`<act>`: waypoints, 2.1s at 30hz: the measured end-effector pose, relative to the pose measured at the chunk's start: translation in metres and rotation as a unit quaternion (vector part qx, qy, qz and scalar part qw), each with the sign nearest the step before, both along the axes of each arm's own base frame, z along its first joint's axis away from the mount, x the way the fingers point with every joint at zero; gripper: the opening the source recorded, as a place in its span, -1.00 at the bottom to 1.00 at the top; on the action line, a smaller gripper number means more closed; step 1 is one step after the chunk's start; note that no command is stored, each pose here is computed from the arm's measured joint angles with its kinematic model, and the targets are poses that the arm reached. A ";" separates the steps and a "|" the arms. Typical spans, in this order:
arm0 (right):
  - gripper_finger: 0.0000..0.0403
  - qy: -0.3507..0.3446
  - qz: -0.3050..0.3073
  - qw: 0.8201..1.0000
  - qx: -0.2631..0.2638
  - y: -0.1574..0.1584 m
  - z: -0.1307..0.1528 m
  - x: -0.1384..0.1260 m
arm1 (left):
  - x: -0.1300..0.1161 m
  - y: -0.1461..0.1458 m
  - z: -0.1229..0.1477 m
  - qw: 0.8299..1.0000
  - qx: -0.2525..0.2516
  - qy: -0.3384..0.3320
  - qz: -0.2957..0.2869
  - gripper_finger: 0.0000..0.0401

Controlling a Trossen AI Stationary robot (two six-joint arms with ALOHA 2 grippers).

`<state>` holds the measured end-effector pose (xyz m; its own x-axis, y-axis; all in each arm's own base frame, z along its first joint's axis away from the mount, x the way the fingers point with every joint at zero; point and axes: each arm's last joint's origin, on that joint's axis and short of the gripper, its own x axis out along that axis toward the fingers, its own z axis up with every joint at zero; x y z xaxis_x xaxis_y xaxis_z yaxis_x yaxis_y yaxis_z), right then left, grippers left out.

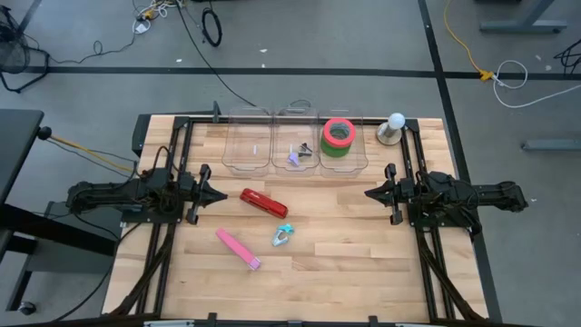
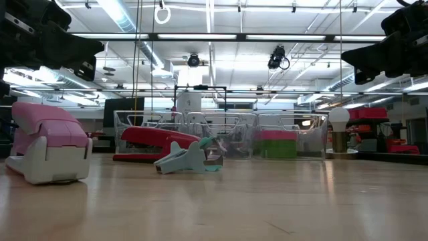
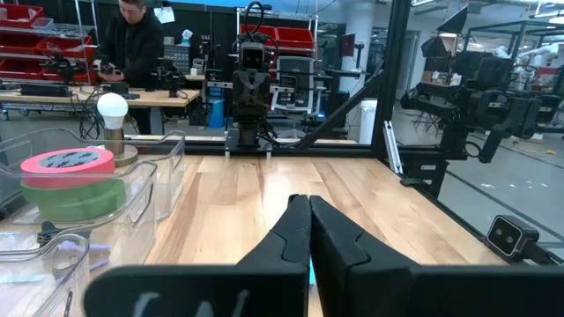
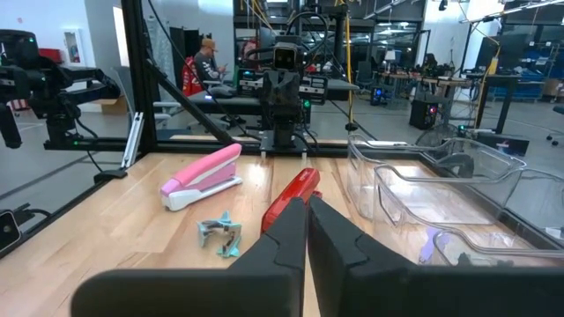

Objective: Pick and place Stapler, Stapler remover, tape
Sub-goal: Put the pink stapler into the left transparent bin

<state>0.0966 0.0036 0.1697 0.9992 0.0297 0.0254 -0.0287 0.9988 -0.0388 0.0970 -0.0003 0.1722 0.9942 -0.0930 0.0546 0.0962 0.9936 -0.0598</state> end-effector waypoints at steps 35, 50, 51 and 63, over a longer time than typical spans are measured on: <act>-0.91 0.000 0.000 1.000 0.000 0.000 0.000 0.000 | 0.000 0.000 0.003 0.998 -0.055 -0.011 -0.003 -0.99; -0.91 0.000 0.000 1.000 0.000 0.000 0.000 0.000 | -0.009 -0.001 0.038 0.993 -0.086 -0.078 -0.028 -0.99; -0.91 0.000 0.000 1.000 0.000 0.000 0.000 0.000 | -0.011 -0.001 0.044 0.993 -0.082 -0.085 -0.027 -0.99; -0.91 0.000 0.000 1.000 0.000 0.000 0.000 0.000 | -0.043 0.002 0.113 0.989 -0.065 -0.120 0.049 -0.99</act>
<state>0.0966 0.0036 0.1697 0.9992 0.0301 0.0254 -0.0291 0.9988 -0.0388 0.0544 0.0017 0.2854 0.9551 0.0271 0.2949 0.0260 0.9843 -0.1745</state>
